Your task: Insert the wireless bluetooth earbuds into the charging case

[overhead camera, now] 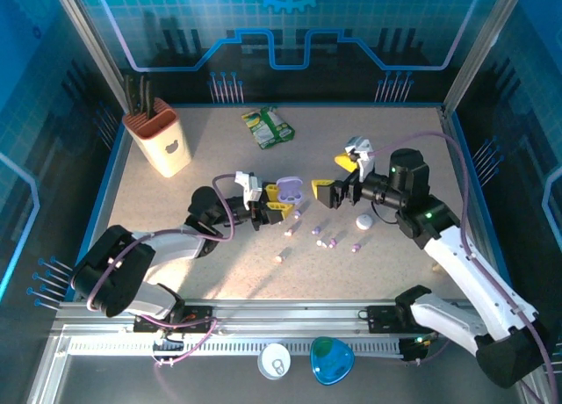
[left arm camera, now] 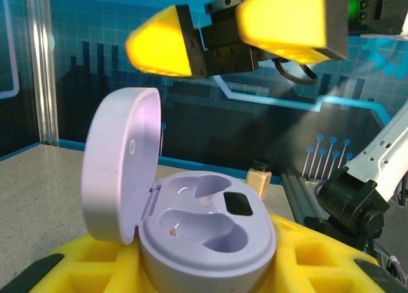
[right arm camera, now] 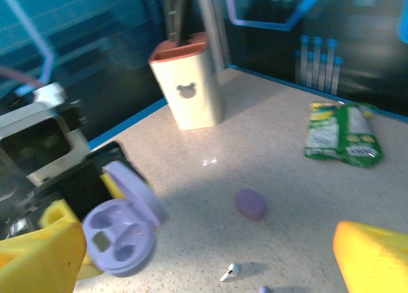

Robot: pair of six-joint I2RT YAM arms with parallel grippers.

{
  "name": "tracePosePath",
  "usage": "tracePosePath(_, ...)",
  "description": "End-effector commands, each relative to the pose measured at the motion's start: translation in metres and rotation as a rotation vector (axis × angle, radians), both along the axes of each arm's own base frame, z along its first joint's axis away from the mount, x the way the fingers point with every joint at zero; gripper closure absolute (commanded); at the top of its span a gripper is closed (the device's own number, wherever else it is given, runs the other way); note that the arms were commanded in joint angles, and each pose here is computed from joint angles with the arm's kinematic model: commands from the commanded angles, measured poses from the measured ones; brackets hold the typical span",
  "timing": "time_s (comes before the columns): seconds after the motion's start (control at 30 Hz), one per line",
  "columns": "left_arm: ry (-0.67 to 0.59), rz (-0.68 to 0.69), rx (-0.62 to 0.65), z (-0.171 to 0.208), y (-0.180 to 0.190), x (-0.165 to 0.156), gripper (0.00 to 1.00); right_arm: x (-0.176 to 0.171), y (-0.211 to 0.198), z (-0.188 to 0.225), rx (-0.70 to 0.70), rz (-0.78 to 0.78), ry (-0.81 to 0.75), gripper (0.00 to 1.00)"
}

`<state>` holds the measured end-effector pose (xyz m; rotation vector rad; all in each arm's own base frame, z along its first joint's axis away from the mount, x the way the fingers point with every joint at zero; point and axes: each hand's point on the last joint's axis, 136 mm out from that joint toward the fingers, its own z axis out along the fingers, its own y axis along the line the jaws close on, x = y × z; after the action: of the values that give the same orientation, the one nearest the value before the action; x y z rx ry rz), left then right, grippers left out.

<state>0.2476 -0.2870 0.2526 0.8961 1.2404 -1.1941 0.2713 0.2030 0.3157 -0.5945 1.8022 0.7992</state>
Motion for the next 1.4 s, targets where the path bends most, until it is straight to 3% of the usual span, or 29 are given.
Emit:
tracePosePath(0.0, -0.051, 0.049, -0.041, 0.014, 0.009, 0.000, 0.65, 0.016, -0.039, -0.030, 0.061, -0.269, 0.145, 0.00)
tracePosePath(0.07, -0.062, 0.067, -0.046, 0.016, 0.011, 0.001, 0.65, 0.017, -0.056, -0.048, 0.099, -0.363, 0.201, 0.00)
tracePosePath(0.27, -0.062, 0.094, -0.060, 0.020, 0.017, 0.001, 0.66, 0.008, -0.062, -0.104, 0.162, -0.440, 0.427, 0.01)
tracePosePath(0.47, -0.065, 0.131, -0.057, 0.023, 0.022, 0.003, 0.67, 0.002, -0.039, -0.174, 0.181, -0.446, 0.721, 0.16)
tracePosePath(0.7, -0.082, 0.158, -0.036, 0.023, 0.025, 0.003, 0.71, 0.008, -0.009, -0.218, 0.206, -0.448, 0.853, 0.24)
tracePosePath(0.9, -0.084, 0.219, -0.044, 0.025, 0.032, 0.008, 0.69, 0.013, 0.013, -0.247, 0.209, -0.431, 0.943, 0.26)
tracePosePath(0.97, -0.046, 0.255, -0.037, 0.024, 0.034, 0.015, 0.65, 0.013, 0.019, -0.253, 0.210, -0.417, 0.947, 0.26)
tracePosePath(1.37, -0.076, 0.208, -0.011, 0.024, 0.031, 0.005, 0.69, 0.001, 0.016, -0.285, 0.198, -0.472, 1.053, 0.29)
